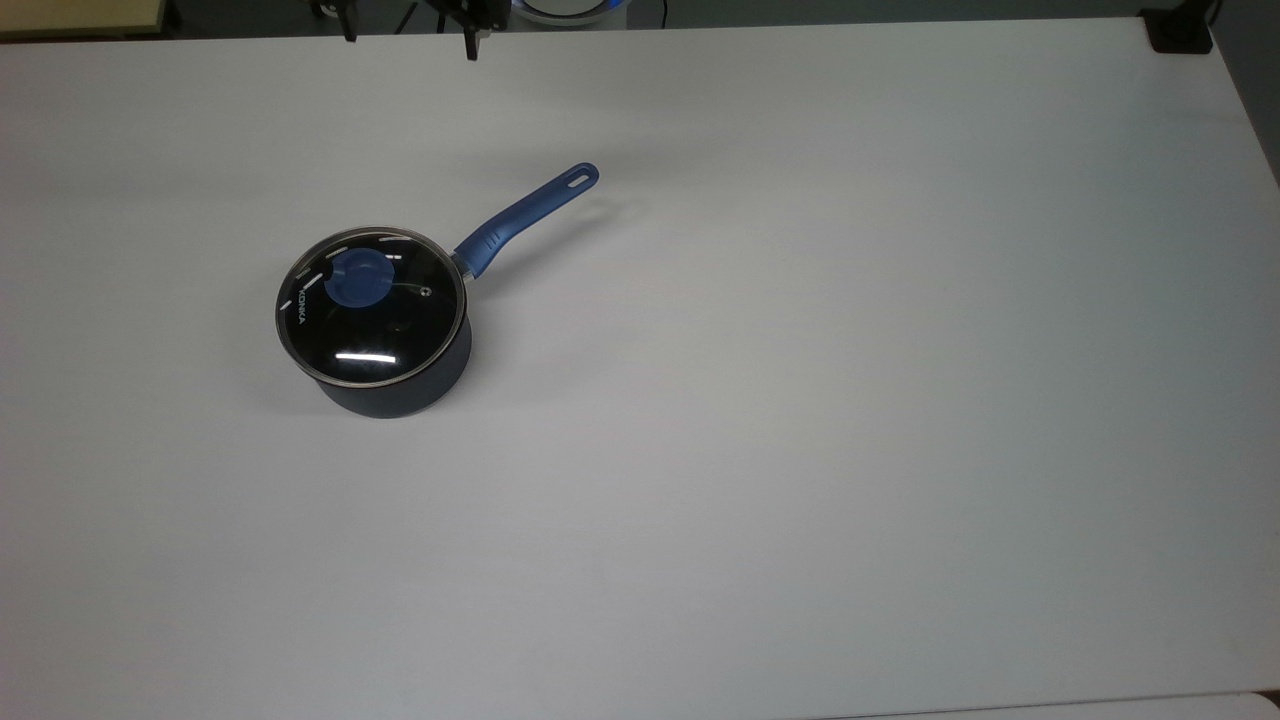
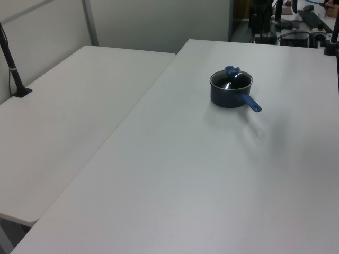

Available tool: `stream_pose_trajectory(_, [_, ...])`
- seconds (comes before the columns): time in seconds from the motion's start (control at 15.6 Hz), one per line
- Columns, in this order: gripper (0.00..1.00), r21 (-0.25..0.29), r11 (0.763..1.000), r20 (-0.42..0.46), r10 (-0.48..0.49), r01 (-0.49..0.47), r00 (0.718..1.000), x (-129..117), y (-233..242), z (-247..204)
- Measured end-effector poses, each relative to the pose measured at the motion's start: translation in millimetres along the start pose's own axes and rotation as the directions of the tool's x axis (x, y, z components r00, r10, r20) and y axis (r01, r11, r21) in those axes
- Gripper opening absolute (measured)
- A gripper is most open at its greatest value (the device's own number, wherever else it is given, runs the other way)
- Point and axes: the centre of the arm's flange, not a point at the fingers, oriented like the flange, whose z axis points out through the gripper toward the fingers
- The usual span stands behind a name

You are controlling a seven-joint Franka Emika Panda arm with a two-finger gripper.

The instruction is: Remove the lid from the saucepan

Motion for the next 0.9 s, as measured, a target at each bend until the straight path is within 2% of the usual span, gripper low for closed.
stream_pose_trajectory(0.38, [1.0,-0.001,1.0,-0.038,-0.004,0.004,0.999,15,-3,8])
stream_pose_trajectory(0.58, [1.0,-0.001,1.0,-0.092,0.003,-0.003,0.996,25,1,9])
stream_pose_trajectory(0.9, [1.0,-0.007,0.999,-0.149,0.042,-0.044,0.988,67,38,55])
